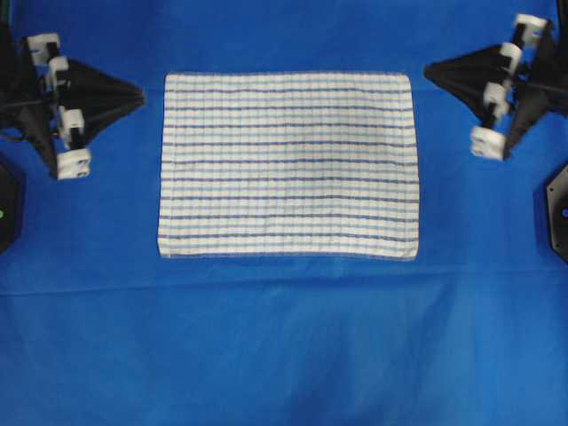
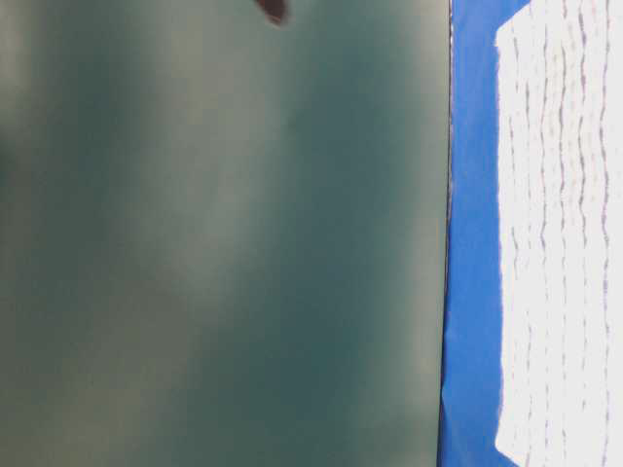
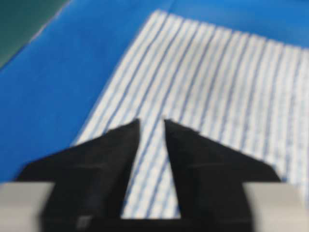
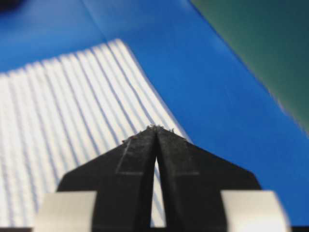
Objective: Fold the blue towel.
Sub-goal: 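Move both grippers to the towel's far corners and pinch them, then pull the far edge toward the near edge with both grippers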
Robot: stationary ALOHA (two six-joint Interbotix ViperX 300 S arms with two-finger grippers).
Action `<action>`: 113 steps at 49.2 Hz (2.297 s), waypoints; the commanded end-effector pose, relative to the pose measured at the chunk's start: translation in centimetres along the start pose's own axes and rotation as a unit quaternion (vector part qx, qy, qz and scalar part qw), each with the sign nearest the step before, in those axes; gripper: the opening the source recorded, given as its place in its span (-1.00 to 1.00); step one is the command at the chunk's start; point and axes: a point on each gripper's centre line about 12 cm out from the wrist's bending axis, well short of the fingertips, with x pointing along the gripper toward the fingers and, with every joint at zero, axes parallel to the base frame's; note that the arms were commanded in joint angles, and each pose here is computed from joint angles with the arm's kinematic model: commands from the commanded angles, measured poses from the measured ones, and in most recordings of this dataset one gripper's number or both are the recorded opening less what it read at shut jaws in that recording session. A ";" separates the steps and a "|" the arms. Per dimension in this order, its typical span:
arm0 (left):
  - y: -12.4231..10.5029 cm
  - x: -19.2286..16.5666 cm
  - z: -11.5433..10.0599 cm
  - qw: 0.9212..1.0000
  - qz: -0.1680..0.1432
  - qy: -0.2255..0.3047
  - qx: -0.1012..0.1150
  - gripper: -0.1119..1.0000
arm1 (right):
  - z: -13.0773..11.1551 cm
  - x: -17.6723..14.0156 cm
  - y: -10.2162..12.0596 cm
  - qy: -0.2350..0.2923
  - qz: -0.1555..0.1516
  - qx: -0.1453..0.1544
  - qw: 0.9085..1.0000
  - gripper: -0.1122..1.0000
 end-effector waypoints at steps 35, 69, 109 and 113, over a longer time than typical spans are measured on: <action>7.7 7.8 -10.9 0.978 0.121 0.164 -0.032 0.73 | -9.1 8.6 -6.7 0.213 -0.089 0.027 0.973 0.29; 8.9 8.6 -12.5 0.969 0.133 0.207 -0.038 -0.59 | -10.5 9.4 -8.0 0.225 -0.101 0.033 0.969 -0.74; 8.3 7.7 -7.9 0.982 0.128 0.136 -0.027 -0.77 | -8.0 7.0 -7.3 0.183 -0.102 0.032 0.977 -0.74; 8.1 7.7 -7.9 0.982 0.126 0.138 -0.029 -0.77 | -8.0 7.0 -7.1 0.183 -0.100 0.031 0.978 -0.74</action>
